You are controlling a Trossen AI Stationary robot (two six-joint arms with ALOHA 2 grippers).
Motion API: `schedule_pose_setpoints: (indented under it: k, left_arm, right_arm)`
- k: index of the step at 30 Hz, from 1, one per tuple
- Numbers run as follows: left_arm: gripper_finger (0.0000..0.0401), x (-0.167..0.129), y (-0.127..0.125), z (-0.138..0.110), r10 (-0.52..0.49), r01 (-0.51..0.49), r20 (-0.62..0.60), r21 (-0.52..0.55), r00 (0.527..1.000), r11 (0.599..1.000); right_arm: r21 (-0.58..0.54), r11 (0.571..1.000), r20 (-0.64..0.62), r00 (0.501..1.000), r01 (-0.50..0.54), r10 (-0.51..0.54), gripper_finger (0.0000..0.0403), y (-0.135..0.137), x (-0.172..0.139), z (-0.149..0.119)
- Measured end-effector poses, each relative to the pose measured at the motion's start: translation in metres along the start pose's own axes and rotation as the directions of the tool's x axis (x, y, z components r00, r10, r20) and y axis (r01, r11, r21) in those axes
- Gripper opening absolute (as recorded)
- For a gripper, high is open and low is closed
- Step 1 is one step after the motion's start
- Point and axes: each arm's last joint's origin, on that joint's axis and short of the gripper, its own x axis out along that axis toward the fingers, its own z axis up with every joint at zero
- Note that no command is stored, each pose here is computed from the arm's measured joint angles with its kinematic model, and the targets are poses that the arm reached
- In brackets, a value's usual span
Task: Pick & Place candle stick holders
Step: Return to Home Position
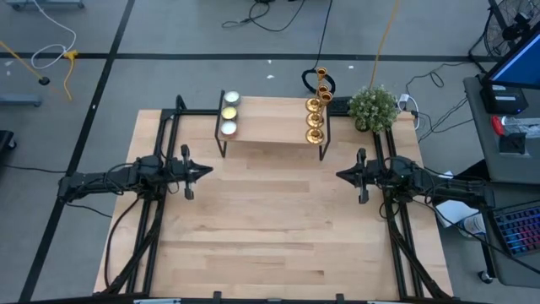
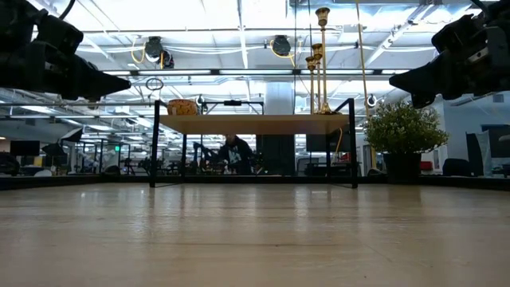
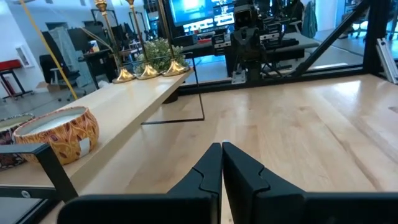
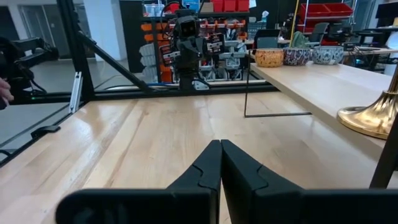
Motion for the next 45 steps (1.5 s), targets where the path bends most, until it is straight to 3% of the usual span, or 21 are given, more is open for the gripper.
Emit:
schedule_pose_setpoints:
  k: [45]
  left_arm:
    - [0.0019, 0.0, 0.0, 0.0001, -0.002, 0.002, 0.002, 0.003, 1.0, 1.0]
  right_arm:
    - [0.0, 1.0, 0.0, 1.0, 0.0, 0.0, 0.0009, 0.0, 0.0, 0.0]
